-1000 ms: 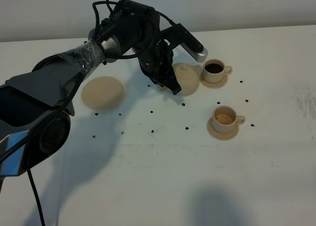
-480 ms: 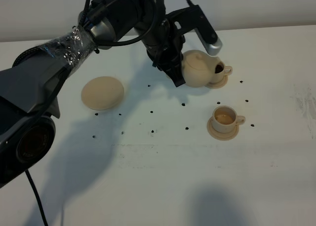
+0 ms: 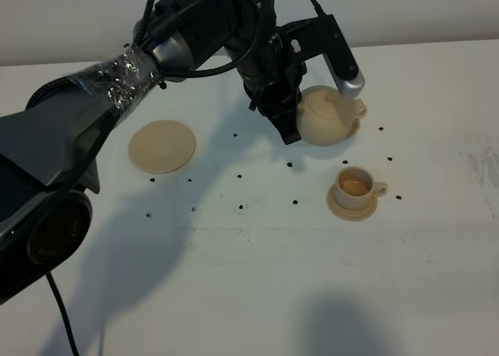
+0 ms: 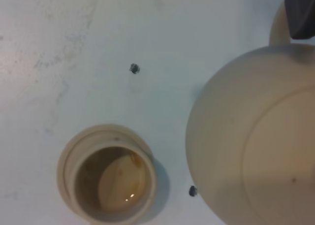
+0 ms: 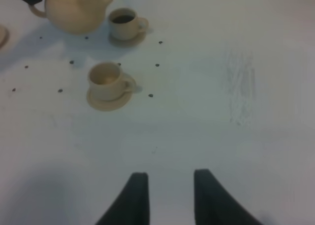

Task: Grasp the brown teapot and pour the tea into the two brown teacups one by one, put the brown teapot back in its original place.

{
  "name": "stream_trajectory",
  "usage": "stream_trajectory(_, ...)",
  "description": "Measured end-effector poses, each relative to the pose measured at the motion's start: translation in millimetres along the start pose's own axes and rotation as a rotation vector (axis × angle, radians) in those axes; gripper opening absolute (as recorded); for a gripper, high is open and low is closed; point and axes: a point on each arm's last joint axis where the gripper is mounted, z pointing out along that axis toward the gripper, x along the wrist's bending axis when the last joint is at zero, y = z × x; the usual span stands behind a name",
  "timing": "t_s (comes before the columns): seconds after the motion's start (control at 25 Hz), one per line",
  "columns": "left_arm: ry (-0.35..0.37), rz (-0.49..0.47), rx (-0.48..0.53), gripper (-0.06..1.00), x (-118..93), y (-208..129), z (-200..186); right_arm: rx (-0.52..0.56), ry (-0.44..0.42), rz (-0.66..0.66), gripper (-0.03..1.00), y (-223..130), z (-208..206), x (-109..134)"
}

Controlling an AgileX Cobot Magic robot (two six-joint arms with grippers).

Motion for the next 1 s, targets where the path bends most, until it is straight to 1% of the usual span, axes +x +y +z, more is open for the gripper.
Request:
stream_trajectory(0.2,-0.007,0.018,0.006,0.09,-5.2,-0.3,2.0,0.0,0.0,0.0,0.22,0.0,0.0,0.0)
stream_trajectory(0.32,-0.009,0.041,0.023,0.09,-12.3,-10.2,9.5,0.0,0.0,0.0,0.22,0.0,0.0,0.0)
stream_trajectory(0.44,0.011,0.067,0.025,0.09,-20.4,-22.4,11.5,0.0,0.0,0.0,0.22,0.0,0.0,0.0)
stream_trajectory(0.52,0.037,0.097,0.023,0.09,-26.0,-31.6,13.2,0.0,0.0,0.0,0.22,0.0,0.0,0.0)
stream_trajectory(0.64,0.074,0.168,0.007,0.09,-34.9,-44.5,12.1,0.0,0.0,0.0,0.22,0.0,0.0,0.0)
stream_trajectory(0.8,0.136,0.268,-0.048,0.09,-45.9,-57.5,12.9,0.0,0.0,0.0,0.22,0.0,0.0,0.0)
stream_trajectory(1.0,0.223,0.399,-0.111,0.09,-52.7,-65.1,14.8,0.0,0.0,0.0,0.22,0.0,0.0,0.0)
